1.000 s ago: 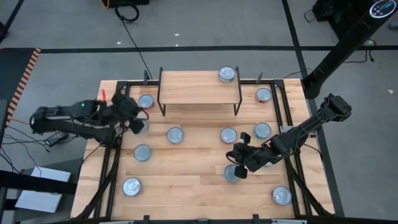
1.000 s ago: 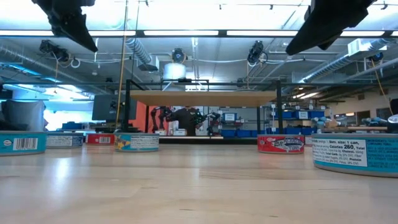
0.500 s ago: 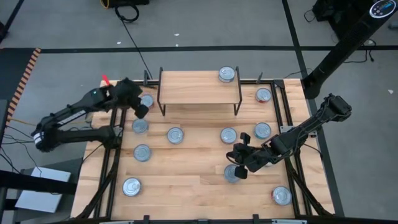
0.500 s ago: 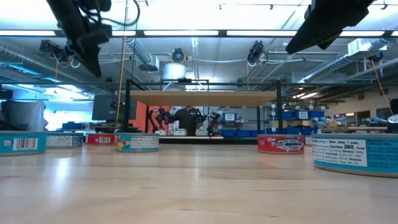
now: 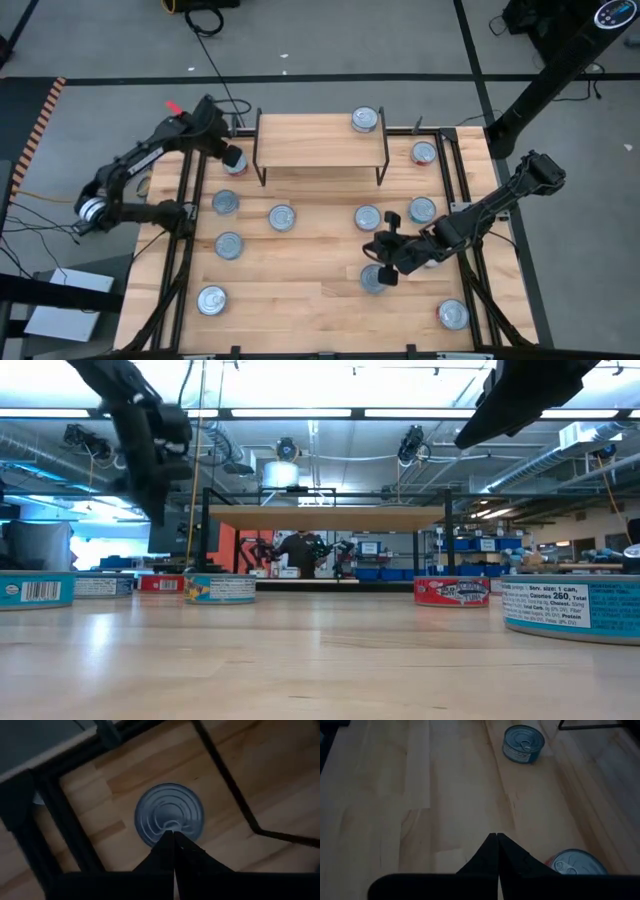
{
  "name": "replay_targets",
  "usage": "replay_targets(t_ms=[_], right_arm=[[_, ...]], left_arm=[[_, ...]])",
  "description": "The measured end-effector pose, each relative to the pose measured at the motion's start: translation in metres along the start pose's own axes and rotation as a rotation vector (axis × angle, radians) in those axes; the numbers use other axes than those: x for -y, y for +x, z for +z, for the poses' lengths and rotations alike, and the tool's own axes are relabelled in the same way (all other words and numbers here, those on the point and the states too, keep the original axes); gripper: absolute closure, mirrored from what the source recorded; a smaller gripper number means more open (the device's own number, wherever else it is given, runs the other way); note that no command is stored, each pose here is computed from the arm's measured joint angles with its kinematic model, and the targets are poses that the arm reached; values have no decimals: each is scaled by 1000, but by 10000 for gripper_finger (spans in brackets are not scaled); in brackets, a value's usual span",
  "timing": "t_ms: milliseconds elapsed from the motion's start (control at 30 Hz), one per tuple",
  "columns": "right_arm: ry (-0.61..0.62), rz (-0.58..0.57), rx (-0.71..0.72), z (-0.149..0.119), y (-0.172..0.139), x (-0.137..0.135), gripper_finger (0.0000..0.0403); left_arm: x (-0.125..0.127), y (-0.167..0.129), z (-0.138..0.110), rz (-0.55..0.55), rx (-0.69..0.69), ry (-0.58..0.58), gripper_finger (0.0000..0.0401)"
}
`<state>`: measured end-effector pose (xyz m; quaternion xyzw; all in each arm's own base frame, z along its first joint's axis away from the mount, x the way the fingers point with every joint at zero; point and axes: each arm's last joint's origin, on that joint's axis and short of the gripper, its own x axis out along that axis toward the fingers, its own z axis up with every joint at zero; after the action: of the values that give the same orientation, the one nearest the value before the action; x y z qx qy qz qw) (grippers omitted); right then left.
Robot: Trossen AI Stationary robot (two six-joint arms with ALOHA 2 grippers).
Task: Stack canned seafood by type on shelf
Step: Put the red tuna can on the shelf
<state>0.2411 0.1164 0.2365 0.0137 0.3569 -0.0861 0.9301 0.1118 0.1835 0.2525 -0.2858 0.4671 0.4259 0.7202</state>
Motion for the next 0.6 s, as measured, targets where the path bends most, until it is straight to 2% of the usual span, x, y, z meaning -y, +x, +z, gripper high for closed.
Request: replay_targets(t_ms=[167,600], right_arm=[[4,-6,0,1,1,2,396],[-3,-5,-1,1,1,2,396]], left_arm=[[-11,26,8,11,-77,-25,397],[-15,64,23,6,-87,-37,359]])
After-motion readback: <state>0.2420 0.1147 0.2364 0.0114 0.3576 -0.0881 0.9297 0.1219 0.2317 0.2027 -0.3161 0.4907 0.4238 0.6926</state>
